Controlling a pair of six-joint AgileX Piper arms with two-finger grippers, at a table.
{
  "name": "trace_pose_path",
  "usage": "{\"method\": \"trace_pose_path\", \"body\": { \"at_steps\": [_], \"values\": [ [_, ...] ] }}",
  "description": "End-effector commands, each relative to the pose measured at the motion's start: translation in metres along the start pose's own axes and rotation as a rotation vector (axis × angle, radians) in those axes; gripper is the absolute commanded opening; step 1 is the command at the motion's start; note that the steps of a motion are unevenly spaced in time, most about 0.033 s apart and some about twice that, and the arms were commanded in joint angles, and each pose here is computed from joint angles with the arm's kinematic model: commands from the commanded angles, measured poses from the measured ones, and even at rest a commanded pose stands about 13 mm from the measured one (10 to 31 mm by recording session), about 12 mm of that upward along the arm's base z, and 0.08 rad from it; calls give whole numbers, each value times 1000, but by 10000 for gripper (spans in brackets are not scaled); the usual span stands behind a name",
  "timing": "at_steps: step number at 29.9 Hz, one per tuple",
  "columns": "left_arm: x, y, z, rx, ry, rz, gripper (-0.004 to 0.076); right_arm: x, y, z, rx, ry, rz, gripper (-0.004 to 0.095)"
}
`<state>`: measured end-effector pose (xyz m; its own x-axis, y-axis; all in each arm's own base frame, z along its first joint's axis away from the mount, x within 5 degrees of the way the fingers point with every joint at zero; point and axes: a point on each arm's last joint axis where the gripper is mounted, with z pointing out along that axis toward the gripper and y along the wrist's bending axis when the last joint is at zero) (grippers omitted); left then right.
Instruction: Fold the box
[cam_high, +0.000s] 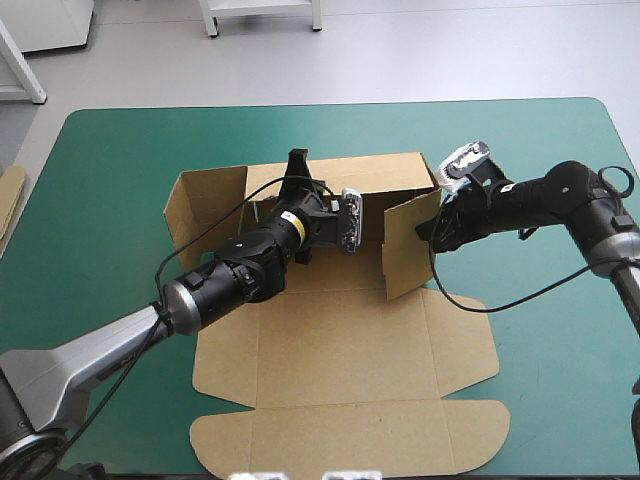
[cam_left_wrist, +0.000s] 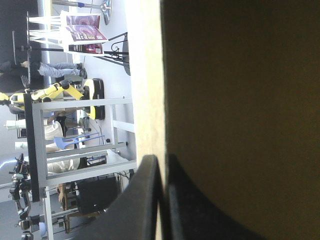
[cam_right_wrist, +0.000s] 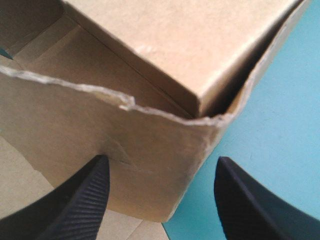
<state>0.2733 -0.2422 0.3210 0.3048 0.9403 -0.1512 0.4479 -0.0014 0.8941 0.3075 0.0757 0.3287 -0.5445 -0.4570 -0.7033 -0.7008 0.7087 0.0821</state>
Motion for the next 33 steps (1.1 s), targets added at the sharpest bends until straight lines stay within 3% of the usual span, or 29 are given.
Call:
{"method": "trace_pose_path", "body": {
  "at_steps": [1, 11, 21, 28, 33],
  "values": [
    [-2, 16, -13, -57, -24, -20, -8, -16, 3, -18, 43, -130, -11, 581],
    [-2, 16, -13, -57, -26, -42, -8, -15, 3, 7, -7, -86, 51, 531],
    [-3, 16, -13, -62, -35, -34, -8, -39, 14, 17, 153, -15, 69, 530],
    [-3, 16, -13, -63, -37, -31, -8, -57, 15, 8, 152, -92, 115, 499],
    [-3, 16, -13, -63, -38, -31, -8, -56, 14, 12, 147, -83, 120, 407]
  ]
}}
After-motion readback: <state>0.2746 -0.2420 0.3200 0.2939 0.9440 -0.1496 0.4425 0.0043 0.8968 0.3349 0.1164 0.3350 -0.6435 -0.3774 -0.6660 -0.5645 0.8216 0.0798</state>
